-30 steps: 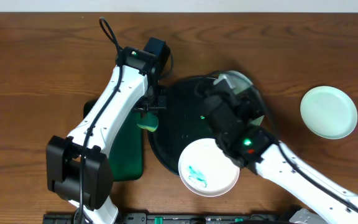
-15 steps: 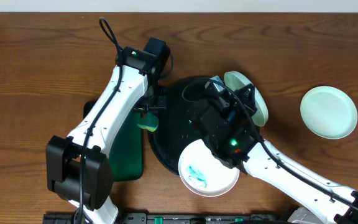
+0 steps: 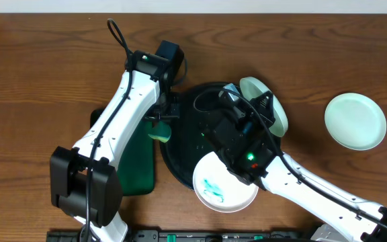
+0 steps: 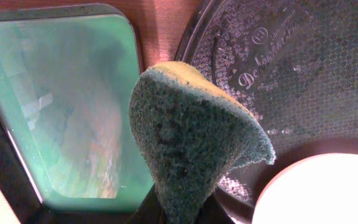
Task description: Clean dirty plates on tray and stack at the side
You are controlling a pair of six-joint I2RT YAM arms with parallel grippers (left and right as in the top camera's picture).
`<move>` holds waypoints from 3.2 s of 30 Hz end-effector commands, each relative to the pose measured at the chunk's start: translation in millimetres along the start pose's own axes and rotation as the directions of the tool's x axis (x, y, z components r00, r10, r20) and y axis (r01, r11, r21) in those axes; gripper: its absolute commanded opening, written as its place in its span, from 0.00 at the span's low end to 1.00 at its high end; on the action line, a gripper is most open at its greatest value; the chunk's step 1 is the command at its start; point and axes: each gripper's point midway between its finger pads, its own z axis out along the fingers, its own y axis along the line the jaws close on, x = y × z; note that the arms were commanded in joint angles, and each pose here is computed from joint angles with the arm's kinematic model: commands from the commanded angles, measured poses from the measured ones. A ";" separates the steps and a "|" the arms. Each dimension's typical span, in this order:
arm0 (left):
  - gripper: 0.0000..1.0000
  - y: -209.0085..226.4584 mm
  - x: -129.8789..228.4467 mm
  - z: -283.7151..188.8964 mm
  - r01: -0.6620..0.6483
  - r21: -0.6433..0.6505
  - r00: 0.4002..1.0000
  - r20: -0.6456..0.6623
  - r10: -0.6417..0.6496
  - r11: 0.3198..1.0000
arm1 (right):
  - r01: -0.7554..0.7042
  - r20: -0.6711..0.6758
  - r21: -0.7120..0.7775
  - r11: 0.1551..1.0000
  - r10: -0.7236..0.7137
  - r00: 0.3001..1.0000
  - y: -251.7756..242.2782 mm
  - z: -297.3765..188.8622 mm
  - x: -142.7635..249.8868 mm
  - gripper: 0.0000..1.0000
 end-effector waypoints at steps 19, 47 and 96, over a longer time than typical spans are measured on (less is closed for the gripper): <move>0.07 4.1 3.2 6.2 -0.006 -0.020 1.000 -0.027 0.005 1.000 | -0.264 -0.017 0.014 0.964 0.264 0.964 -5.4 0.8 3.7 0.01; 0.07 3.3 1.2 6.2 -0.006 -0.016 1.000 -0.019 0.005 1.000 | -0.967 -0.775 0.191 0.169 0.631 -0.043 54.6 92.3 187.0 0.01; 0.07 2.6 -0.5 6.3 -0.005 -0.014 1.000 -0.012 0.005 1.000 | -0.806 -0.573 0.585 -0.086 0.660 -0.486 61.6 142.0 335.2 0.01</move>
